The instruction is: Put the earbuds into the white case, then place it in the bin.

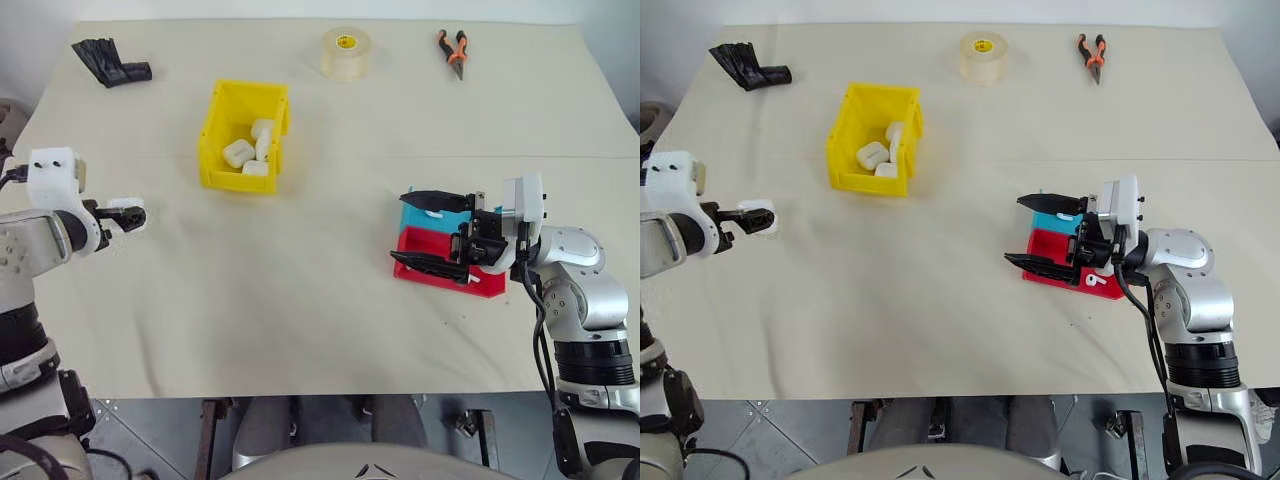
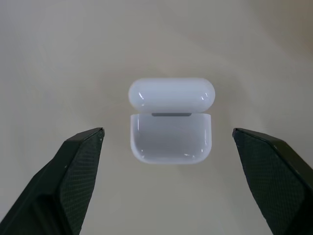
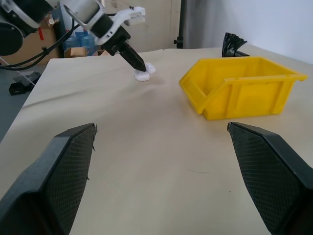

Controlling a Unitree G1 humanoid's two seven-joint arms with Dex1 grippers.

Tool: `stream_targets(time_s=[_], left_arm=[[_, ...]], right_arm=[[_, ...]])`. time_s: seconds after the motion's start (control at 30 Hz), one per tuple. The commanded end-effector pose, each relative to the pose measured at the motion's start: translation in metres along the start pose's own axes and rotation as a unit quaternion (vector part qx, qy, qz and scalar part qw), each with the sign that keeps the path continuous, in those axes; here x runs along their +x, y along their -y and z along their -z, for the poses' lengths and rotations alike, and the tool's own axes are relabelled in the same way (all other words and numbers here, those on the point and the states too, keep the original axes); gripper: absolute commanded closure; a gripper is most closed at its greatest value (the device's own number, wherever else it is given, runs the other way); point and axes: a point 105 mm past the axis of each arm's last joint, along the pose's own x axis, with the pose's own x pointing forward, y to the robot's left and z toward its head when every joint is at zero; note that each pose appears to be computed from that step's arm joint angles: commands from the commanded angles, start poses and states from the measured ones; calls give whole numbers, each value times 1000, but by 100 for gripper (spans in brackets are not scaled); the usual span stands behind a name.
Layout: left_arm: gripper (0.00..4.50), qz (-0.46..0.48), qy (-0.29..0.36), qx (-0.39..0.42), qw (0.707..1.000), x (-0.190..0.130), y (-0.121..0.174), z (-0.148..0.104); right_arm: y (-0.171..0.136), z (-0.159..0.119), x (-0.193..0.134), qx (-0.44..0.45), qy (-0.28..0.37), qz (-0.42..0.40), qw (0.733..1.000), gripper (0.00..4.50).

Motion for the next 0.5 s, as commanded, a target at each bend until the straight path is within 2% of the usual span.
stream_targets(time_s=[0.03,0.5], left_arm=[[4,-14,1,1,1000,3,-4,-2],[4,-4,-11,-10,1000,20,4,9]], right_arm=[[-8,-11,4,-16,17,-11,1000,0],[-10,-9,5,-17,30,20,999,0]])
